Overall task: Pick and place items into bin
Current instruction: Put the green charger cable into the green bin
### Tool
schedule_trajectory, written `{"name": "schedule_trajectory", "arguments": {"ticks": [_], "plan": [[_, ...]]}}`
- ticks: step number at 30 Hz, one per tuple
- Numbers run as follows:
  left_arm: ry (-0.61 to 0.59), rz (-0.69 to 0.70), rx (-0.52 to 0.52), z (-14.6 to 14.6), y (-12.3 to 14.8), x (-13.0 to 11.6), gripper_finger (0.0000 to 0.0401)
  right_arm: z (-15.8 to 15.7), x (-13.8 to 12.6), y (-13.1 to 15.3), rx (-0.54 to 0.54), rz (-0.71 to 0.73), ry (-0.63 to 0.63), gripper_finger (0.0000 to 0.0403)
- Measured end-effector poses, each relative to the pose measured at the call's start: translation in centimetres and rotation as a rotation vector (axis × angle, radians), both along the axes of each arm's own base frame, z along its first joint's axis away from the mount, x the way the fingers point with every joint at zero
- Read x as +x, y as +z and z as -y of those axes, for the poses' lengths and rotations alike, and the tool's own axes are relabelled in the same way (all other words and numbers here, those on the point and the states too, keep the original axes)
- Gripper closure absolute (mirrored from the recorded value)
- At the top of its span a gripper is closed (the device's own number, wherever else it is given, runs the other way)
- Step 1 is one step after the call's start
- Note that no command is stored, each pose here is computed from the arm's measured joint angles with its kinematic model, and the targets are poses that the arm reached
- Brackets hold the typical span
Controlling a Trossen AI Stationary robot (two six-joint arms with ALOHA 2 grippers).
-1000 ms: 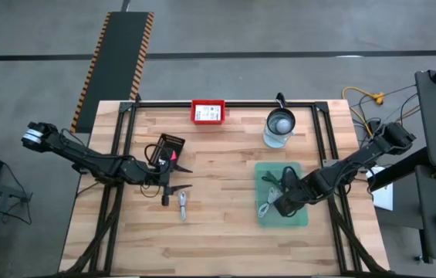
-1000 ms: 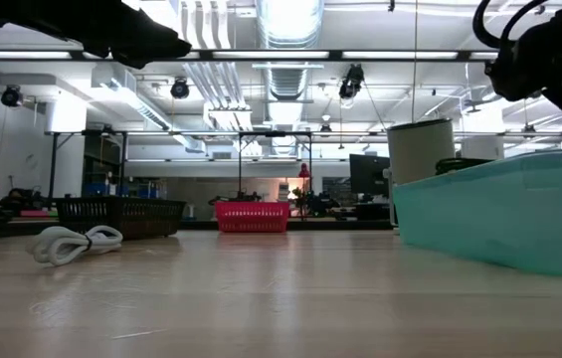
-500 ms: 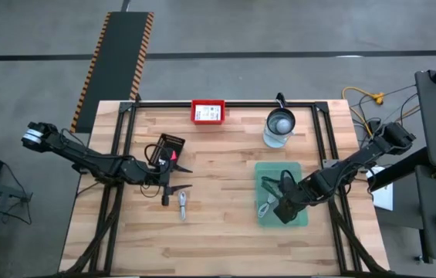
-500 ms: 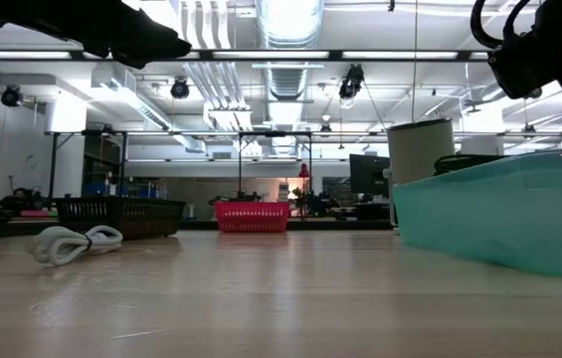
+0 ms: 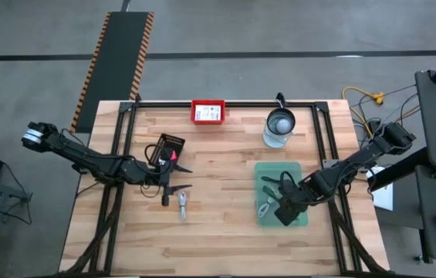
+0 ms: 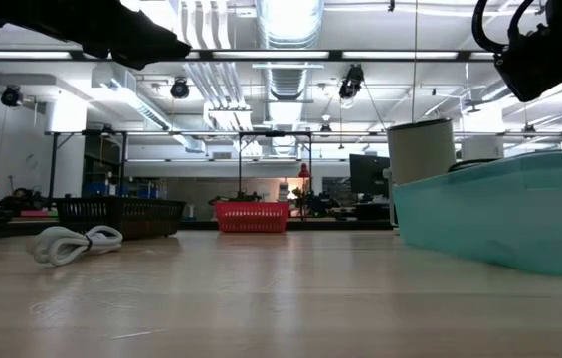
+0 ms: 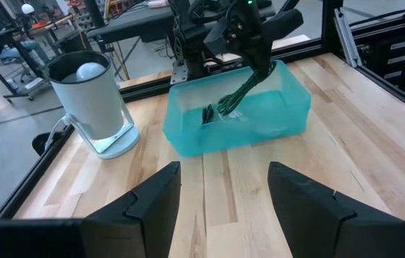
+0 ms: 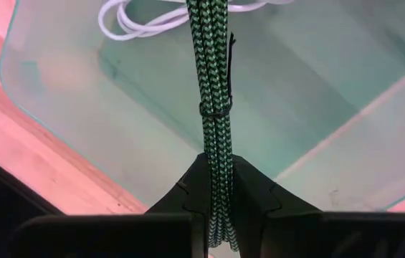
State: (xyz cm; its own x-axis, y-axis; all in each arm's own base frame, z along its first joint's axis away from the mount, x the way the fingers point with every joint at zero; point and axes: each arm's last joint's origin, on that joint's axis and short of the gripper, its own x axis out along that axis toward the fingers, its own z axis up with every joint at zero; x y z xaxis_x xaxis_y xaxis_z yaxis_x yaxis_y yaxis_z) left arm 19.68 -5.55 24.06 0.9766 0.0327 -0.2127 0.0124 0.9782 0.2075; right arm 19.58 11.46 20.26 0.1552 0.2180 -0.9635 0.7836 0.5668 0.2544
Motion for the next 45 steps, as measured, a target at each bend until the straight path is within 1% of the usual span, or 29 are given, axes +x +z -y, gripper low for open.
{"name": "schedule_trajectory", "arguments": {"ticks": [3,5,16,18,24,26,29,34,37,41,45], "plan": [[0.000,0.000,0.000,0.0,0.0,0.0,0.0207,0.0,0.0,0.0,0.004,0.001,0.002,0.0381],[0.000,0.000,0.000,0.0,0.0,0.0,0.0207,-0.1,0.0,0.0,0.015,-0.002,0.026,0.0381],[0.000,0.000,0.000,0.0,0.0,0.0,0.0207,-0.3,-0.1,0.0,-0.026,0.063,0.294,0.0381],[0.001,0.000,0.000,0.0,0.0,0.0,0.0207,-0.3,-0.1,0.0,-0.029,0.067,0.324,0.0380],[0.000,-0.001,0.000,0.0,0.0,0.0,0.0207,-0.2,-1.1,-0.1,0.004,-0.033,0.379,0.0380],[0.001,-0.001,0.000,0.0,0.0,0.0,0.0207,-0.3,-1.3,-0.1,-0.003,-0.036,0.440,0.0380],[0.001,0.000,0.000,0.0,0.0,0.0,0.0207,-0.4,-1.2,-0.1,-0.009,0.000,0.543,0.0380],[0.001,0.000,0.000,0.0,0.0,0.0,0.0207,-0.5,-1.0,-0.1,-0.014,0.054,0.650,0.0380],[0.001,0.001,0.000,0.0,0.0,0.0,0.0207,-0.6,-1.1,-0.1,-0.014,0.065,0.687,0.0380],[0.001,0.001,0.000,0.0,0.0,0.0,0.0207,-0.9,-1.2,0.0,0.034,0.062,0.708,0.0380],[0.001,0.001,0.000,0.0,0.0,0.0,0.0207,-1.1,-1.2,0.0,0.037,0.066,0.715,0.0380]]}}
